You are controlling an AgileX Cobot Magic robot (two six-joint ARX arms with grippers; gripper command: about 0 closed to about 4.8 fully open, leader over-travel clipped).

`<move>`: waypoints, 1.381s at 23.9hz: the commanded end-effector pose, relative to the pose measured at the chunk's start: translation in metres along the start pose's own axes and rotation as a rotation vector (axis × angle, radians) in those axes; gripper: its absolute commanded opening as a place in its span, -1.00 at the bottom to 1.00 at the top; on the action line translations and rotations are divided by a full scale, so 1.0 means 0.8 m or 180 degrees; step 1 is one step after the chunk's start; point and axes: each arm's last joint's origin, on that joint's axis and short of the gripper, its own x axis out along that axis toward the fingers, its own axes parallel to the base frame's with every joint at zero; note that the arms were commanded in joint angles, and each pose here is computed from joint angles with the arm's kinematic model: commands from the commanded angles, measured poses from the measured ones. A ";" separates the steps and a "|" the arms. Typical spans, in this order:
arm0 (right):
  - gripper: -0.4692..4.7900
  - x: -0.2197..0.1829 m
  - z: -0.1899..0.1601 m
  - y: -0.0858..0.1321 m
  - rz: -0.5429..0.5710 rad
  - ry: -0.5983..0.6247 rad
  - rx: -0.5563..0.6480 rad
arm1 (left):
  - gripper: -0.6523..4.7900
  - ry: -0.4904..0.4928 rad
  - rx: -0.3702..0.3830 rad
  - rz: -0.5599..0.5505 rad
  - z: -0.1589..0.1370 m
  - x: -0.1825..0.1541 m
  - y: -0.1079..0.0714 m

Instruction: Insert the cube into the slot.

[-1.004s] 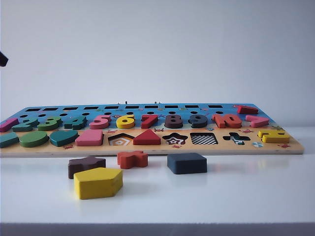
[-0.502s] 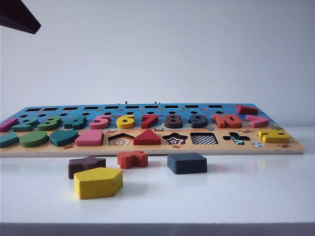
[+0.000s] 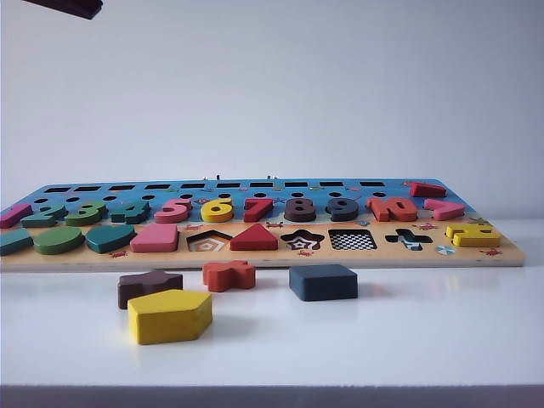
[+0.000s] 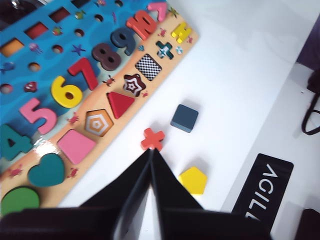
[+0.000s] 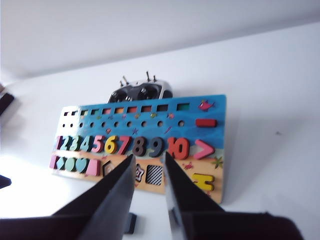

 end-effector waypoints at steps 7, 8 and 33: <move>-0.01 0.049 0.053 0.024 0.0599 0.1034 -0.0689 | -0.70 0.0229 -0.0033 -0.0064 0.000 0.018 0.007; 0.11 0.058 0.054 0.029 0.0631 0.1111 -0.0863 | -0.70 0.0234 -0.0037 -0.0063 0.001 0.019 0.007; 0.49 0.232 -0.073 0.147 -0.0557 0.2872 -0.0045 | -0.70 0.0119 0.0149 0.0020 0.004 0.028 0.015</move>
